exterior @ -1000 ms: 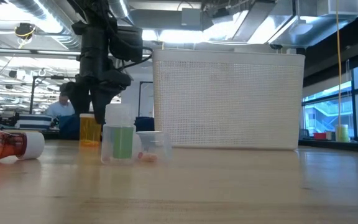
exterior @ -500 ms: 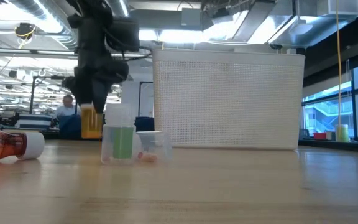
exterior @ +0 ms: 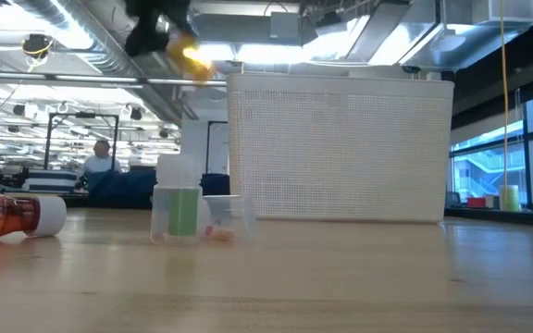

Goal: Pick & place medical supplies in basket/bin
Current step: Put the orange pill bottle into the white bin

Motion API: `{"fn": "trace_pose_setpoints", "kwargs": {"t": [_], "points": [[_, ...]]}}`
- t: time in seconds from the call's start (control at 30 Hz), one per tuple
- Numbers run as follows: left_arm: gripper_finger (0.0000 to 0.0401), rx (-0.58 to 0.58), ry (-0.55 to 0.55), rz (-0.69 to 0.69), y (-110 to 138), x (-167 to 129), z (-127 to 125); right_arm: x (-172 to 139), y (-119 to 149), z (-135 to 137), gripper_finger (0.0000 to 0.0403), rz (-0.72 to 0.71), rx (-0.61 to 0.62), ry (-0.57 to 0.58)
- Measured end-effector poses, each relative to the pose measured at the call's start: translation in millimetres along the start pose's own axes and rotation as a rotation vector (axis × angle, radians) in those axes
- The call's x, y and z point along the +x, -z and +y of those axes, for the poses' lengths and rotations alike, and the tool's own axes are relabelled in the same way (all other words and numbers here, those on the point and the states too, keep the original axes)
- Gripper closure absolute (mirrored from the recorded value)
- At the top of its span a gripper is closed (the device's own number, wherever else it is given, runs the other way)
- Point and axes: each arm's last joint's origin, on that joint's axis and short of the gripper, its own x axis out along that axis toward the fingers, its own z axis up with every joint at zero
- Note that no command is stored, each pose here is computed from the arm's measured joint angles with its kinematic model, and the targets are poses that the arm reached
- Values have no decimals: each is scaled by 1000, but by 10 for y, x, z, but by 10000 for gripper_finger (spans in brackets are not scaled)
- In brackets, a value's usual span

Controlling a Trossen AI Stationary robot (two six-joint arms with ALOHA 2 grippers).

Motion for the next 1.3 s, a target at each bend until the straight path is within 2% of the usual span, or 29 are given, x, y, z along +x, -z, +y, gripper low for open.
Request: {"fn": "trace_pose_setpoints", "kwargs": {"t": [0.13,0.27,0.37,0.47,0.6,0.7,0.83,1.17,1.3], "points": [[194,89,163,-215,-196,-257,-155,43,-59,61,156,-53,24,-25],[194,246,365,-402,-358,-404,-308,132,-123,156,156,-105,27,-54],[194,313,490,-496,-433,-469,-406,199,-184,239,156,-162,-88,-77],[194,295,559,-562,-493,-491,-476,253,-258,399,156,-258,-267,-138],[194,268,606,-569,-512,-471,-524,297,-309,631,156,-398,-556,-164],[194,264,615,-563,-504,-473,-534,329,-335,755,156,-477,-649,-163],[194,237,641,-551,-505,-480,-541,348,-364,802,156,-523,-670,-159],[193,255,680,-571,-520,-510,-561,335,-411,851,157,-586,-636,-196],[193,259,688,-578,-525,-517,-566,312,-424,870,176,-611,-626,-219]]}}
